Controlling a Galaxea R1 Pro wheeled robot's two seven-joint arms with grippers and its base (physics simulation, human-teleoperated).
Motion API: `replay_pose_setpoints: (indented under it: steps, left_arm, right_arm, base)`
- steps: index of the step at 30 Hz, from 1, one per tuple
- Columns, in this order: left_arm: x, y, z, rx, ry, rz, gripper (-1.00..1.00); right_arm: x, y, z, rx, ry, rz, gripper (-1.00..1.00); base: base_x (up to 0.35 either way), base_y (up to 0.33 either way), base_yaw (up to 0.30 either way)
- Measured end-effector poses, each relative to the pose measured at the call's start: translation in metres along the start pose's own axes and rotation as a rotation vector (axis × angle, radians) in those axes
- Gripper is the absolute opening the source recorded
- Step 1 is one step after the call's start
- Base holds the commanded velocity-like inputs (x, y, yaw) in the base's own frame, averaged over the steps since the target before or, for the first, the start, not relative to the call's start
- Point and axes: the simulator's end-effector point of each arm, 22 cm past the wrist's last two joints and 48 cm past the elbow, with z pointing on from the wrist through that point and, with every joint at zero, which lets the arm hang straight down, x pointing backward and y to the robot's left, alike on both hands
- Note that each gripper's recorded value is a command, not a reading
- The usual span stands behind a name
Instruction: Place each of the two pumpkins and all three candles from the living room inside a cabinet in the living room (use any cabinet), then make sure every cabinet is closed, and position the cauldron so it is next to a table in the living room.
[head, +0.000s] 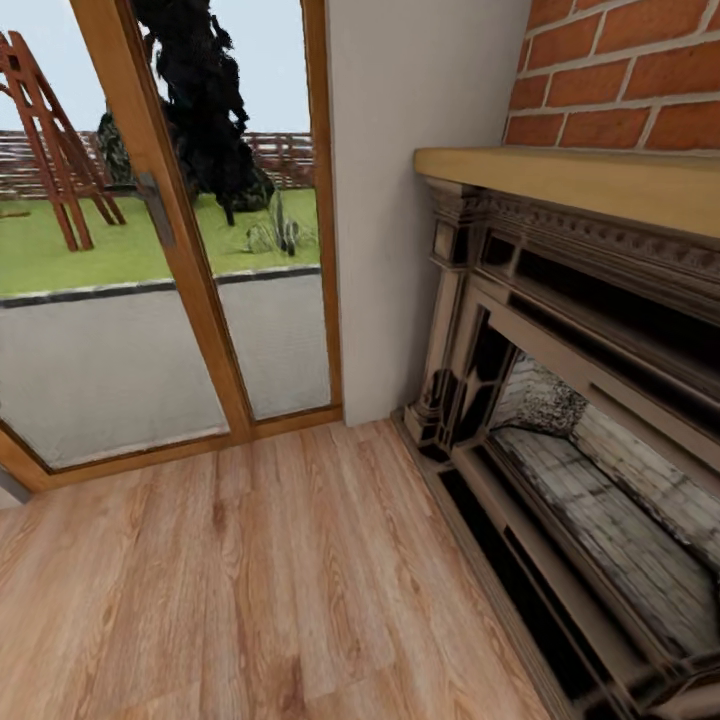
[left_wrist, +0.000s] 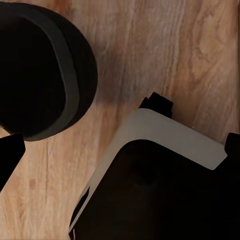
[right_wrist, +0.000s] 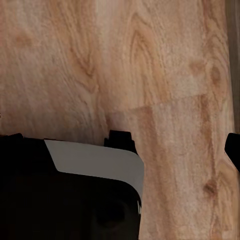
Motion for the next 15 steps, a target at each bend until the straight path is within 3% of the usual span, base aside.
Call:
replay_pose_setpoints:
  steps: [15]
  left_arm:
    - [0.0073,0.0030,0.0031,-0.009,0.017,0.005,1.00]
  right_arm:
    - [0.0090,0.0012,0.0020,-0.003,0.020,-0.002,1.00]
  base:
    - [0.323,0.000,0.187]
